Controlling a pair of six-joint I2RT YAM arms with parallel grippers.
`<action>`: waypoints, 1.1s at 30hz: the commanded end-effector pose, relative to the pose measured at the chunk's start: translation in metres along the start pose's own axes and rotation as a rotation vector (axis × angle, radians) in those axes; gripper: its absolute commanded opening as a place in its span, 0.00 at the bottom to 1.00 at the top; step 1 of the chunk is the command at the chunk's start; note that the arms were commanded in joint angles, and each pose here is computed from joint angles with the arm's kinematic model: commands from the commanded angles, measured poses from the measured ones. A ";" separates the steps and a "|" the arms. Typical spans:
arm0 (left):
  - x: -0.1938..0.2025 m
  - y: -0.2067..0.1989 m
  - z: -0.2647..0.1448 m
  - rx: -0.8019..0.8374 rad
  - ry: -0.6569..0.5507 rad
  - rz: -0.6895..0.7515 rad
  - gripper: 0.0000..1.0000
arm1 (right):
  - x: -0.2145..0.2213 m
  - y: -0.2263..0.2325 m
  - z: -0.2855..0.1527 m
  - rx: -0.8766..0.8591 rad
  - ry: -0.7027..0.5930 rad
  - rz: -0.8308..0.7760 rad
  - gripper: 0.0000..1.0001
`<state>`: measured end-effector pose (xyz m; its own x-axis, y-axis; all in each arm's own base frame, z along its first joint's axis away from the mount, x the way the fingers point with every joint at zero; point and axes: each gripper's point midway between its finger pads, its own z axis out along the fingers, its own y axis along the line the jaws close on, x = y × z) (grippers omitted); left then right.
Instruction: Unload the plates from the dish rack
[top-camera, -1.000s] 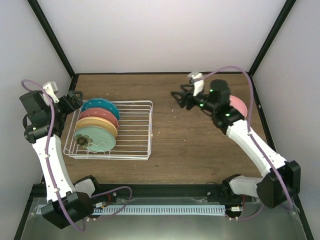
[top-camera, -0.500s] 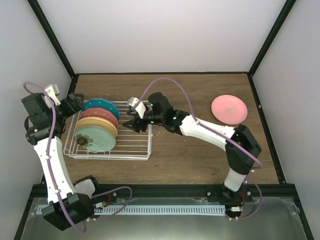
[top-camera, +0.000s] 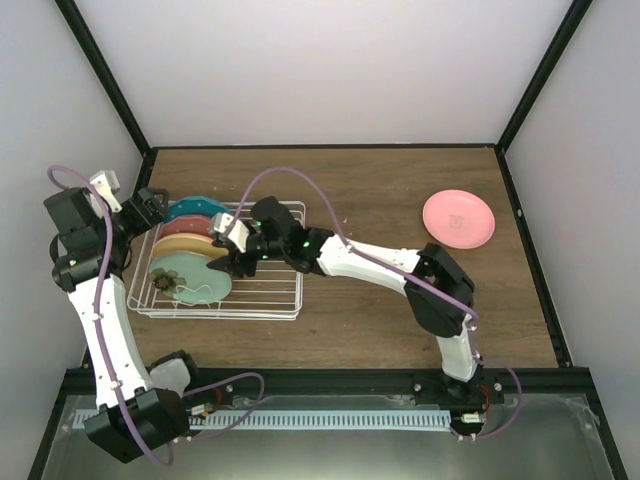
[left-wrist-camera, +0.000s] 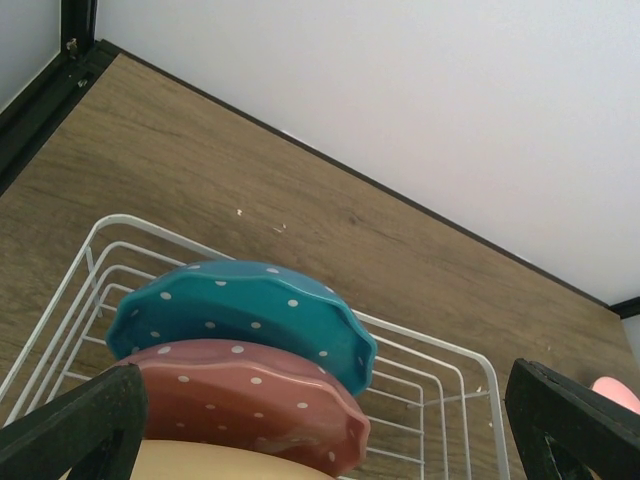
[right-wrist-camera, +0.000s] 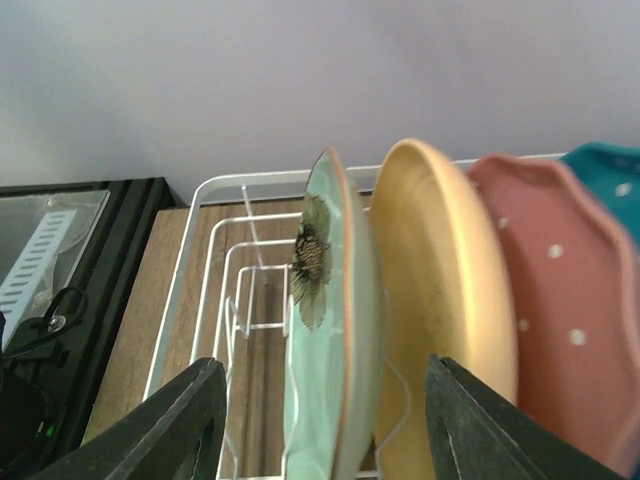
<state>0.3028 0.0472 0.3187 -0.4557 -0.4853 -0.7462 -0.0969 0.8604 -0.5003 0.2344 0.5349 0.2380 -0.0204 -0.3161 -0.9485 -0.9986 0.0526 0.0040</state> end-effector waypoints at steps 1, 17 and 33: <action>0.001 -0.001 0.001 0.010 -0.003 0.009 1.00 | -0.014 0.005 0.013 0.003 -0.032 -0.032 0.55; 0.005 -0.002 0.000 0.016 0.010 0.004 1.00 | 0.018 -0.010 0.047 0.062 0.010 -0.012 0.52; 0.008 -0.004 -0.001 0.024 0.020 -0.006 1.00 | 0.031 0.002 0.051 0.049 0.029 -0.004 0.22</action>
<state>0.3013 0.0449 0.3149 -0.4701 -0.4907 -0.7337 -0.0963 0.8548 -0.5100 0.2405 0.5698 0.1701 -0.0460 -0.3845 -0.9220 -0.9944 0.1052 0.0058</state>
